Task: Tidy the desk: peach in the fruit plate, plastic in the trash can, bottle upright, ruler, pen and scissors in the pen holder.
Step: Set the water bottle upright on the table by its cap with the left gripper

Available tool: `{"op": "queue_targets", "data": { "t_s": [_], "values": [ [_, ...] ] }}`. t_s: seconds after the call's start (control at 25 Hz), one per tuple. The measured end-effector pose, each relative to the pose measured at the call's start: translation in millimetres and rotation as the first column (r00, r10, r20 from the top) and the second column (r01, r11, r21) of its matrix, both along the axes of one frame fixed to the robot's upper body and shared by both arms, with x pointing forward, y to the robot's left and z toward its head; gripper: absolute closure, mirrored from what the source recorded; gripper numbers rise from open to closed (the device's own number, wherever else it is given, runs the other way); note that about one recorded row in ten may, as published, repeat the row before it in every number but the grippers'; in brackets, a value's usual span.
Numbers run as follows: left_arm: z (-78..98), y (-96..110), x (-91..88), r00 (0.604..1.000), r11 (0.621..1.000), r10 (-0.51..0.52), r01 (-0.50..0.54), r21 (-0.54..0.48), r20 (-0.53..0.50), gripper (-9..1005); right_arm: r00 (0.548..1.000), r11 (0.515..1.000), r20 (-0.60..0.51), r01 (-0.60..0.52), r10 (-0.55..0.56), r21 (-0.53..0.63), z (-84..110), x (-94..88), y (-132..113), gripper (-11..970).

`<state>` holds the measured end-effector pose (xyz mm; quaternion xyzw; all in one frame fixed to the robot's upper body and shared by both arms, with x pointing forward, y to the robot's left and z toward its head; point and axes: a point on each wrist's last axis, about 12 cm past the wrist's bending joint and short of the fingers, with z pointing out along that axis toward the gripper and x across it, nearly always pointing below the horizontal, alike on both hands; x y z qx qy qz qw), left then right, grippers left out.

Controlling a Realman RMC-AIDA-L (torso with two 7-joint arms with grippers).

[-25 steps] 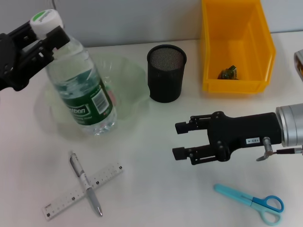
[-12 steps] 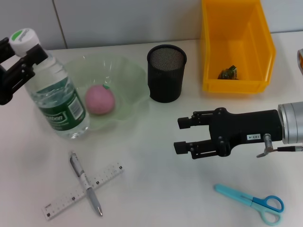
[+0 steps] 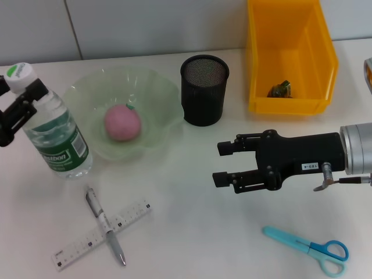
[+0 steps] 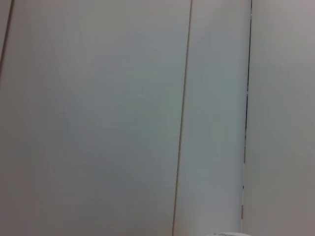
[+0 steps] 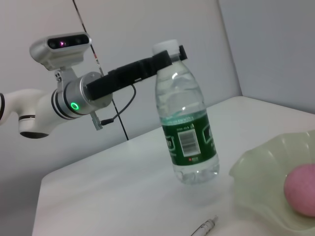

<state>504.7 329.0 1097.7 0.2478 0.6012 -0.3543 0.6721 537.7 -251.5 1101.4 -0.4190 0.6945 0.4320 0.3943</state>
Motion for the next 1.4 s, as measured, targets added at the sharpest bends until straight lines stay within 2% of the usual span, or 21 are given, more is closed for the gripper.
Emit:
{"op": "queue_targets", "data": {
  "t_s": [0.28,0.56,1.16,1.4],
  "values": [
    [-15.3,-9,-4.2,0.999,1.000,0.031,-0.031,0.002,-0.021,563,0.999,1.000,0.038,-0.011,0.011,-0.008,-0.7,-0.7,-1,207],
    [-29.3,-11,-9.9,0.996,0.996,0.075,-0.073,0.047,-0.037,563,0.999,1.000,0.051,-0.017,0.017,-0.015,-1.3,-1.1,-1,206],
    [-36.0,-4,-17.6,0.992,0.992,0.114,-0.111,0.066,-0.050,563,0.999,1.000,0.042,-0.026,0.027,-0.016,-1.7,-2.5,-1,206],
    [-34.0,5,-19.8,0.989,0.988,0.142,-0.139,0.071,-0.042,563,0.999,0.999,0.039,-0.028,0.029,-0.016,-1.8,-2.7,0,206]
  ]
}}
